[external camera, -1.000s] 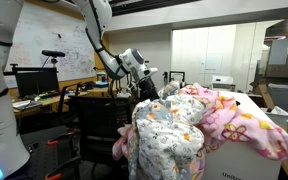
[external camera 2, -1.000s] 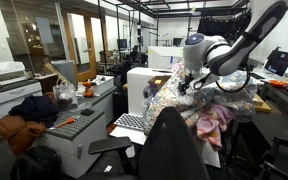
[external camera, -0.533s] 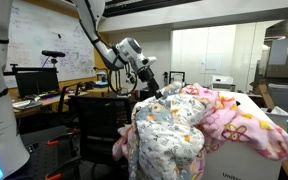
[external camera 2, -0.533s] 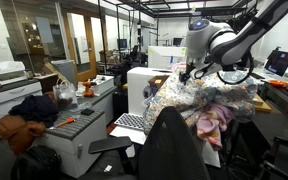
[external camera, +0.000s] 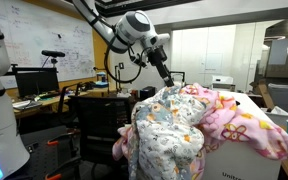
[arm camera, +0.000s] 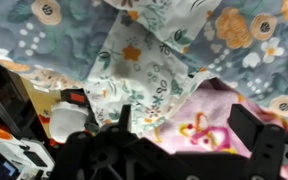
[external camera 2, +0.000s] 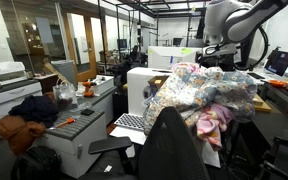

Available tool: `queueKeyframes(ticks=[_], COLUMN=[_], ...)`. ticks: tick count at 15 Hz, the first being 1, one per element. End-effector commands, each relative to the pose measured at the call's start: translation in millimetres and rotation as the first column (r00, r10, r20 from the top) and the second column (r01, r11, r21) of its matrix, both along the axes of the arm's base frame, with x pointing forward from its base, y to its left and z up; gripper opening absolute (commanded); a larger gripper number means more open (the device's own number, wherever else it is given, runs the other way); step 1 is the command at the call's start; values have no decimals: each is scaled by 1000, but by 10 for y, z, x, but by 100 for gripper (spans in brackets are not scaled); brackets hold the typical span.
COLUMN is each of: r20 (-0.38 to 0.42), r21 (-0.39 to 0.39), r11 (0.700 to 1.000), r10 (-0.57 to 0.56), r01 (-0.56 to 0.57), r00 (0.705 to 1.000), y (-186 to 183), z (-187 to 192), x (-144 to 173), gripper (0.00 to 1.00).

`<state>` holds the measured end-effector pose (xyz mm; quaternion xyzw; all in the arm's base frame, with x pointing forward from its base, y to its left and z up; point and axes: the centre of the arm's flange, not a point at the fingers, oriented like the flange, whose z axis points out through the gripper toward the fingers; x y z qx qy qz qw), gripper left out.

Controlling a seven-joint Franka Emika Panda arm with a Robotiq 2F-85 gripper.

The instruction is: Pile the blue blanket on top of the pink blanket

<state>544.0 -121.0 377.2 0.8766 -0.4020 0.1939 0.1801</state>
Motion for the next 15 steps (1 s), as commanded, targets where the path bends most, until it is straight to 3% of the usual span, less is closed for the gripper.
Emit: queueKeyframes(ticks=[1,5,8,12,15], r20=[0,-5,-22,-65,-103], r21=[116,292,419,603,706], r11=[985,926,853,702,604], r10=[-125,-247,-333,-430,-428], r01=[124,238,311,379,369], r00=[992,969,943,900,898], y=[-499,-1024,-1173,-1119,-751], z=[244,64,-251,-893,-1375], x=[-275,-448,-575,-621,-487], gripper=[100,100,100,100,100])
